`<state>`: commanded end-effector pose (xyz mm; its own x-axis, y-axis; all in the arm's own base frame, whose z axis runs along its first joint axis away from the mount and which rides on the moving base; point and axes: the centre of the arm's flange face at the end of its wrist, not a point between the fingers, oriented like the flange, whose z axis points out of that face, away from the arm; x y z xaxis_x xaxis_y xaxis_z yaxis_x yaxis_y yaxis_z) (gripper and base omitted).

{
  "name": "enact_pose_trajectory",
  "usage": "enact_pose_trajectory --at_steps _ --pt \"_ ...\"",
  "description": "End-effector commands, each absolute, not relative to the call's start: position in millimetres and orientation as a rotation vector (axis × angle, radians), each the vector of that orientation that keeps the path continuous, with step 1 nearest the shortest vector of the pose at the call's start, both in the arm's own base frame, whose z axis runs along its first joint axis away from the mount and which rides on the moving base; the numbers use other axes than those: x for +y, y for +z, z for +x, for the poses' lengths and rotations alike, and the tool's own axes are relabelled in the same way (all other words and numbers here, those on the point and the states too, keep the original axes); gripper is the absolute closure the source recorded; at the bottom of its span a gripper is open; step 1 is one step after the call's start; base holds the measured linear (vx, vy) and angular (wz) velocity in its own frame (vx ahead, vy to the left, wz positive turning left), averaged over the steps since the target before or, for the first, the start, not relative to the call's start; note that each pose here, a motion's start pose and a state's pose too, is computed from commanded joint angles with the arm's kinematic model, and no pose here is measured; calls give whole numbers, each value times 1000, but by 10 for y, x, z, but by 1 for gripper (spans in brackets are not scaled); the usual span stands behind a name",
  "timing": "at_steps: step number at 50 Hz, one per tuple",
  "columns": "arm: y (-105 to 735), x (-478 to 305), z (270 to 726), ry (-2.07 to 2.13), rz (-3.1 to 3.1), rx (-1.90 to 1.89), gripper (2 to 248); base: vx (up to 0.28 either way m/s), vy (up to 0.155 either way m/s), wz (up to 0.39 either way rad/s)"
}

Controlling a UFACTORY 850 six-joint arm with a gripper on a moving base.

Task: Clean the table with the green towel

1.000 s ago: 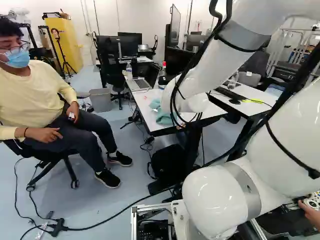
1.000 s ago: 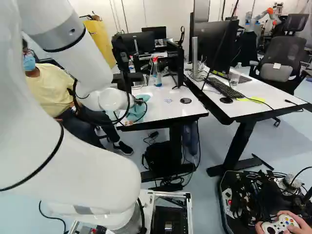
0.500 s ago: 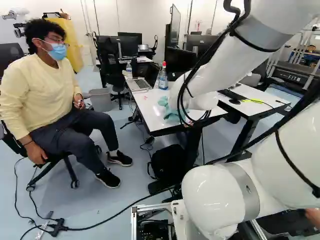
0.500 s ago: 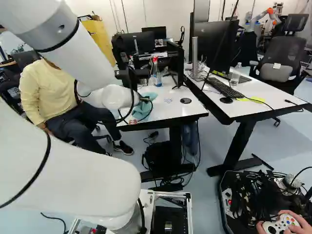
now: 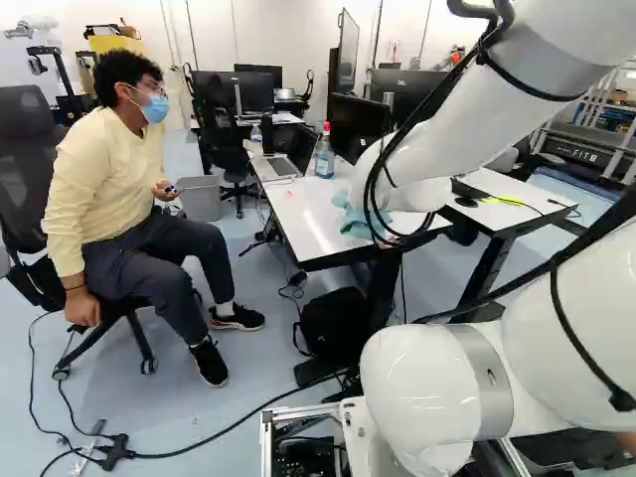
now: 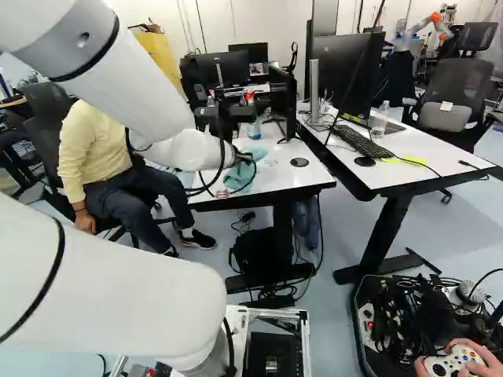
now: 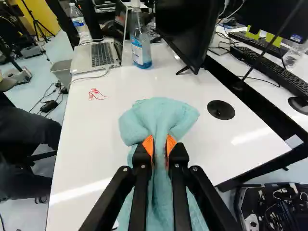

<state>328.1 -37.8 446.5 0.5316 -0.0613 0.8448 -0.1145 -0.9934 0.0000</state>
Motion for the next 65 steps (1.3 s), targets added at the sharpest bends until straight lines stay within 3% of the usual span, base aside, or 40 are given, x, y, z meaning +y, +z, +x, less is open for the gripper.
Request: enact_pose_trajectory --at_steps 22,65 --pt "4455 -684 3377 1392 2700 -271 199 0 0 0" --pt "4460 -1256 4073 1232 2725 -410 199 0 0 0"
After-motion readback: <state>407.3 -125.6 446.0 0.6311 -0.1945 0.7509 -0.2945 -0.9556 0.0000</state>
